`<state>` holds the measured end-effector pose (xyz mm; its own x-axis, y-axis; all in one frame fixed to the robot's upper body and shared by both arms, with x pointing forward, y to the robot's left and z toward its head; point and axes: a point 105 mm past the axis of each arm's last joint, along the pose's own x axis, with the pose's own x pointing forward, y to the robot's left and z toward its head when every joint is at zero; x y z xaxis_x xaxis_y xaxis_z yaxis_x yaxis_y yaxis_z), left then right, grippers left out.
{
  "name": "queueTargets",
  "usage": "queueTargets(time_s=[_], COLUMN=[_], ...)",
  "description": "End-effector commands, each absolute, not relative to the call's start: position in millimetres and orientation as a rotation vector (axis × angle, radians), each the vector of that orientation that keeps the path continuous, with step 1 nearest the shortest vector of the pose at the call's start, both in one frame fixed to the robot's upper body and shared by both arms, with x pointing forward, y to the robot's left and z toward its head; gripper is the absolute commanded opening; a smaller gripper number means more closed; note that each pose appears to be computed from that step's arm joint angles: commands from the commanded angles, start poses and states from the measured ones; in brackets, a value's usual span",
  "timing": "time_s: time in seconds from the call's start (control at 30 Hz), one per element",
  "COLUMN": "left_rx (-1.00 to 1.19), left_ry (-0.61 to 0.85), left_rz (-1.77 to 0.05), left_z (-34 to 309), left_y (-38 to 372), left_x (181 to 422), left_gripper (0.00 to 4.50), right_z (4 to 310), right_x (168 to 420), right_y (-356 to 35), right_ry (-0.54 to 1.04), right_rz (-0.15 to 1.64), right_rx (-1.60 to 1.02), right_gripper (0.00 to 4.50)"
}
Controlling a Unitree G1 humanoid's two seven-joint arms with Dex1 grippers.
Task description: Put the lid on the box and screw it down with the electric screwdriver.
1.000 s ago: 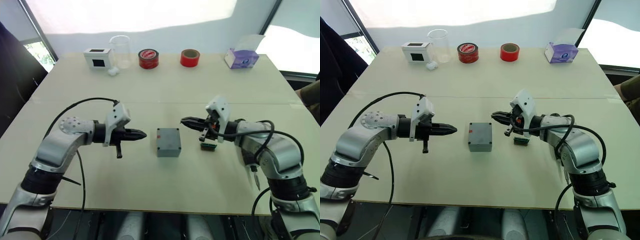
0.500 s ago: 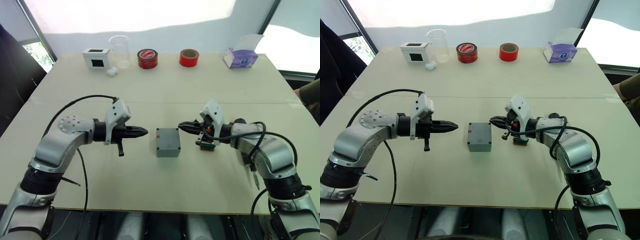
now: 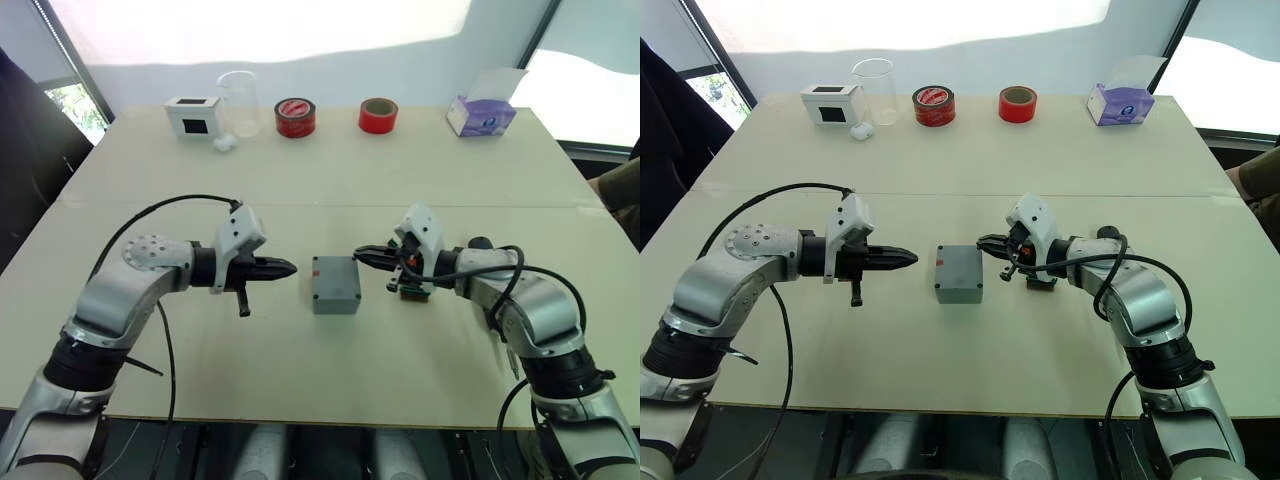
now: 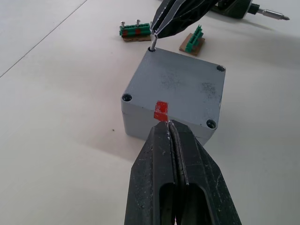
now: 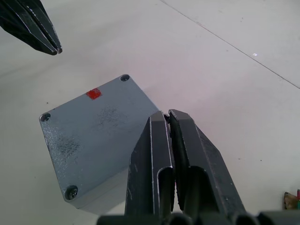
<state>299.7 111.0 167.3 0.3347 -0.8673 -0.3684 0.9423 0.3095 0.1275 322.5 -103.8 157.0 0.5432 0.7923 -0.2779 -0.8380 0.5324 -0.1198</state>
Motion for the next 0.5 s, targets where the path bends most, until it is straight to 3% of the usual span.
queueTargets(time_s=[0.03, 0.5], left_rx=[0.376, 0.373], left_ry=[0.208, 0.206], left_rz=[-1.210, -1.208], left_z=[176.0, 176.4], left_y=[110.8, 110.4], left_x=[298.3, 298.8], left_gripper=[0.00, 0.00], right_z=[165.2, 158.6], right_x=[322.1, 325.2], right_y=[-99.3, -99.6], right_ry=[0.158, 0.174], right_rz=[0.995, 0.989], right_rx=[-0.267, -0.271], right_gripper=[0.06, 0.06])
